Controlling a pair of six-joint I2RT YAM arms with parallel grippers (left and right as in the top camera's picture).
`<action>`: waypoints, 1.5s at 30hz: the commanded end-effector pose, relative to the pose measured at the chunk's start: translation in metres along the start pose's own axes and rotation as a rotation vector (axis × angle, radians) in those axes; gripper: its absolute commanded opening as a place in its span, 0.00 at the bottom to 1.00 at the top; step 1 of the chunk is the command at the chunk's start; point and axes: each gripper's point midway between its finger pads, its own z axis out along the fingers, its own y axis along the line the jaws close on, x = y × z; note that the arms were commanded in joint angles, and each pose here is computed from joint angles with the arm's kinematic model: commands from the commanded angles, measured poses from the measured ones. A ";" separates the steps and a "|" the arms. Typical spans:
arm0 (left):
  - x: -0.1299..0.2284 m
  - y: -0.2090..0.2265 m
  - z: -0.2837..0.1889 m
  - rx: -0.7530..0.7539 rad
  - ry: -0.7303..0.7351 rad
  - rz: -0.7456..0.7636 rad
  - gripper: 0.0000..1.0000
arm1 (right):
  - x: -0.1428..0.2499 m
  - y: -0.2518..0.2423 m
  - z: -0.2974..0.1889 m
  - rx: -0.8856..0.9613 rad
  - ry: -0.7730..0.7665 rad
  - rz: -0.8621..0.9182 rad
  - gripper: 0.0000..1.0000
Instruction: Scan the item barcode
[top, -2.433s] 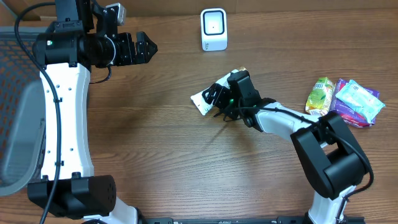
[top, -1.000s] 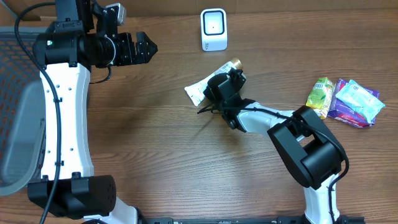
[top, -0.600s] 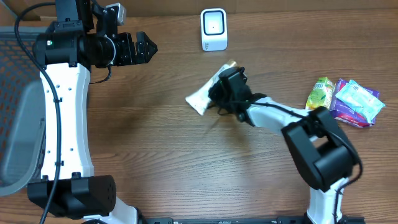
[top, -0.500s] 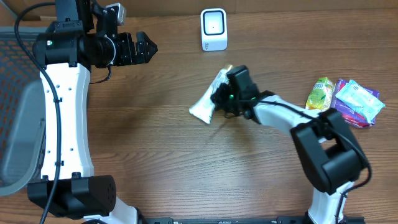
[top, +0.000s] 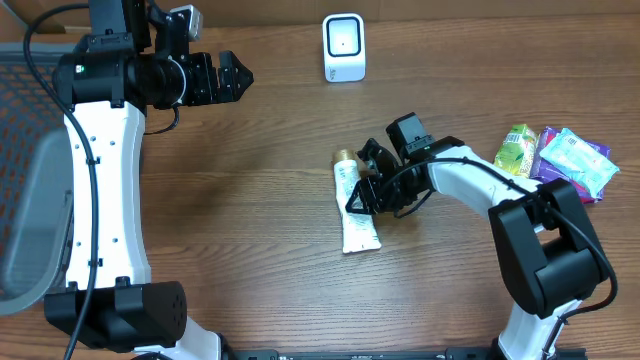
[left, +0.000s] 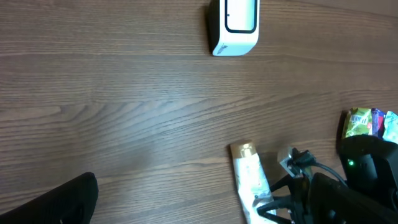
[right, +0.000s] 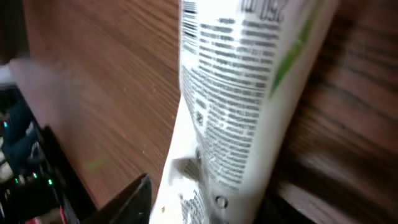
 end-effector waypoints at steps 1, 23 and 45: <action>0.001 -0.005 0.003 0.007 0.006 0.004 1.00 | -0.012 0.012 -0.020 -0.108 -0.044 -0.030 0.50; 0.001 -0.005 0.003 0.007 0.006 0.004 0.99 | 0.031 -0.026 0.007 -0.046 0.003 0.461 0.56; 0.001 -0.005 0.003 0.007 0.006 0.004 0.99 | -0.036 -0.005 -0.034 -0.056 -0.273 0.208 0.04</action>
